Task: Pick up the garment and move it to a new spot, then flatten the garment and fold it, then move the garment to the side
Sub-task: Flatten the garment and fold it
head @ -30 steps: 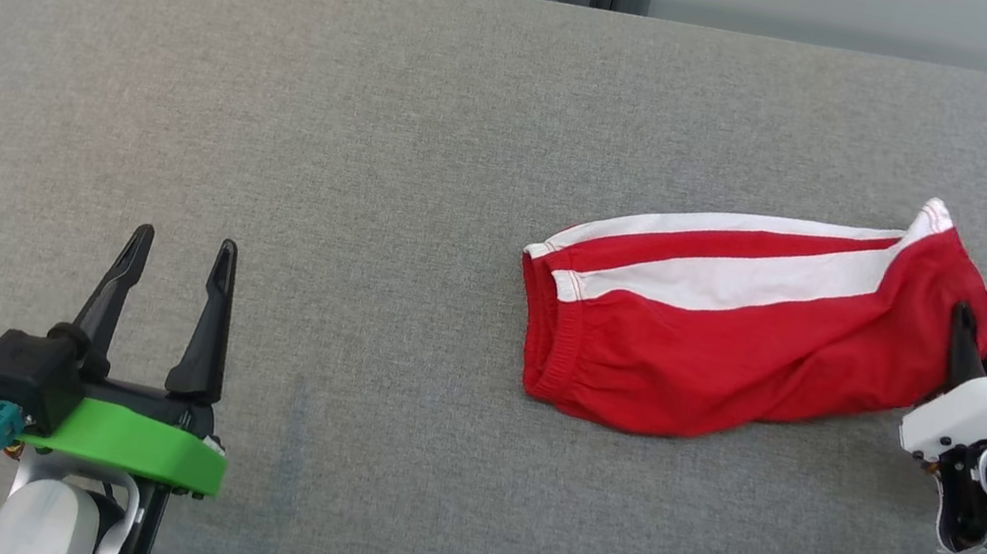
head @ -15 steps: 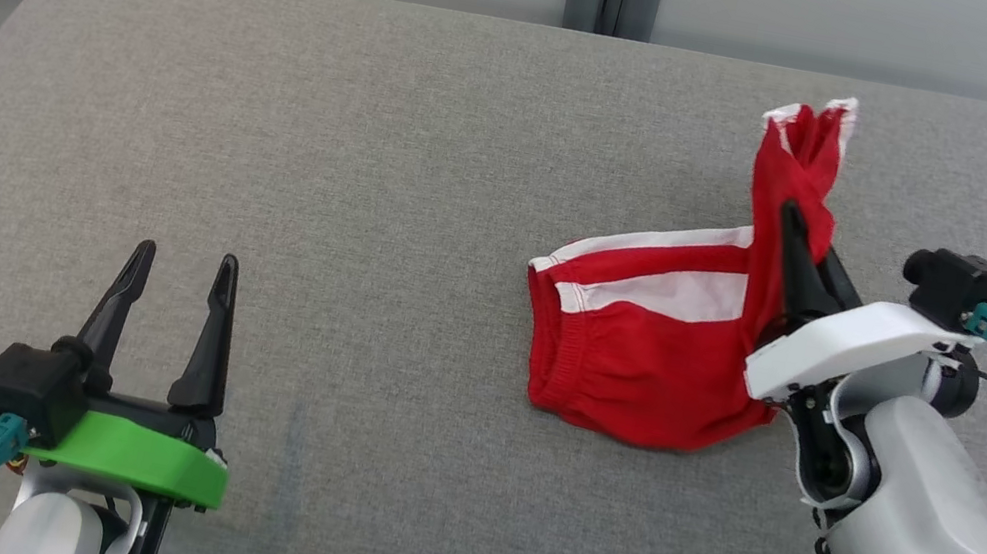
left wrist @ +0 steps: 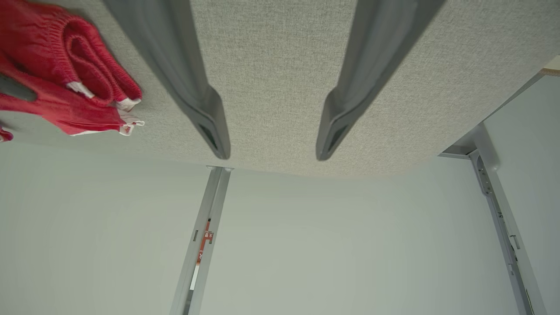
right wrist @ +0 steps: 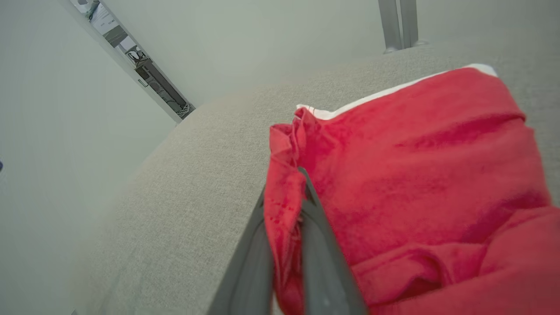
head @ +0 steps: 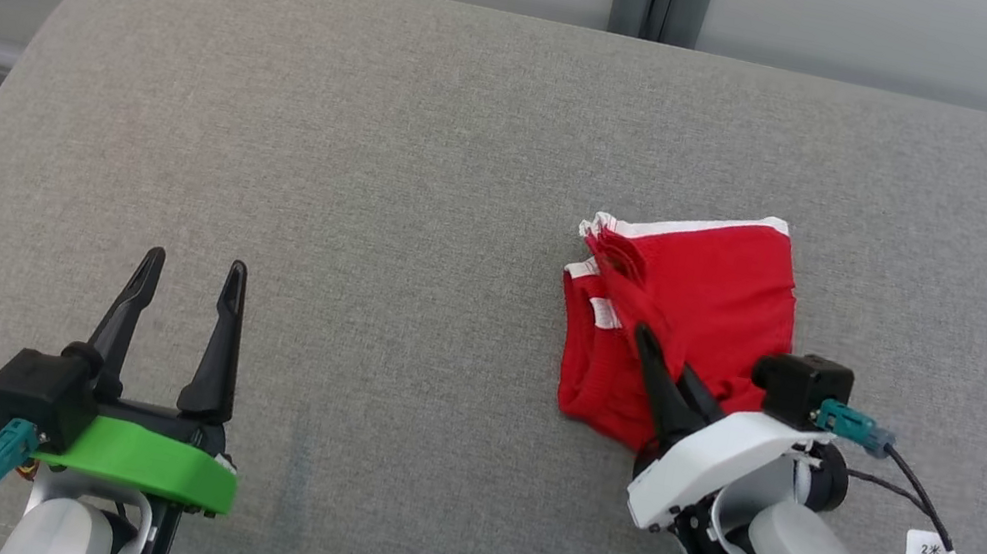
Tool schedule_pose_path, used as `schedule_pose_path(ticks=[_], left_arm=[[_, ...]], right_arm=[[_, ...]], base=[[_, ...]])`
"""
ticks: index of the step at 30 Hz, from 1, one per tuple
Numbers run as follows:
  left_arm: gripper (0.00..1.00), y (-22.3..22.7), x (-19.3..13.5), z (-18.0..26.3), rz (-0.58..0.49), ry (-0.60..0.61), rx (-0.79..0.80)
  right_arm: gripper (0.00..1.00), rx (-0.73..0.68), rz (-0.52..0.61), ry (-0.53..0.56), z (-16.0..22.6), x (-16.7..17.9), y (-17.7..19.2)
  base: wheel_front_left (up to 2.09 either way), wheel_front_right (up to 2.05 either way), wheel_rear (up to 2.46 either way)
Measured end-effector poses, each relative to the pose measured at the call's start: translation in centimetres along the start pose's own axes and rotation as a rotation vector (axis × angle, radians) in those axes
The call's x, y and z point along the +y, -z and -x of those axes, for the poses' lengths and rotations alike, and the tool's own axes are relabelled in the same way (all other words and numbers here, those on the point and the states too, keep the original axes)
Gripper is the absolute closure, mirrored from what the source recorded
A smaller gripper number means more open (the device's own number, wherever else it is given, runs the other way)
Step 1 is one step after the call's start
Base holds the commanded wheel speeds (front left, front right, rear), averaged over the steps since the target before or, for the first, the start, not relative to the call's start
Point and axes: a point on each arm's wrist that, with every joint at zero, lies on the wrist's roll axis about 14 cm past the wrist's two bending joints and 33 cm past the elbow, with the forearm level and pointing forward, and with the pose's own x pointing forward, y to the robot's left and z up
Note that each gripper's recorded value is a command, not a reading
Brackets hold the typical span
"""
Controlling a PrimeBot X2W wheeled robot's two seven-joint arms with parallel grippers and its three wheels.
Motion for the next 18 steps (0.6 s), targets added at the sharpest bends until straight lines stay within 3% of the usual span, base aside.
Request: schedule_pose_path(ticks=[1, 3, 4, 10, 18], left_arm=[[0.00, 0.0, 0.0, 0.0, 0.000, -0.001, 0.001], [0.00, 0.2, 0.0, 0.0, 0.002, -0.002, 0.006], [0.00, 0.2, 0.0, 0.0, 0.003, -0.002, 0.007], [0.00, 0.4, -0.3, -0.1, 0.005, 0.005, 0.011], [0.00, 0.4, -0.6, -0.2, 0.007, 0.017, 0.009]], right_arm=[[1.00, 0.009, -0.011, -0.001, 0.1, 0.2, 0.4], [0.19, 0.018, -0.019, -0.001, 0.2, 0.3, 1.1], [0.00, 0.019, -0.021, -0.001, 0.3, 0.4, 1.2], [0.00, -0.051, -0.026, 0.022, 0.4, -0.6, -0.6], [0.00, -0.206, 0.029, 0.136, 1.7, -5.8, -6.4]], base=[[0.00, 0.00, 0.00], [0.00, 0.00, 0.00], [0.00, 0.00, 0.00], [0.00, 0.00, 0.00], [0.00, 0.00, 0.00]])
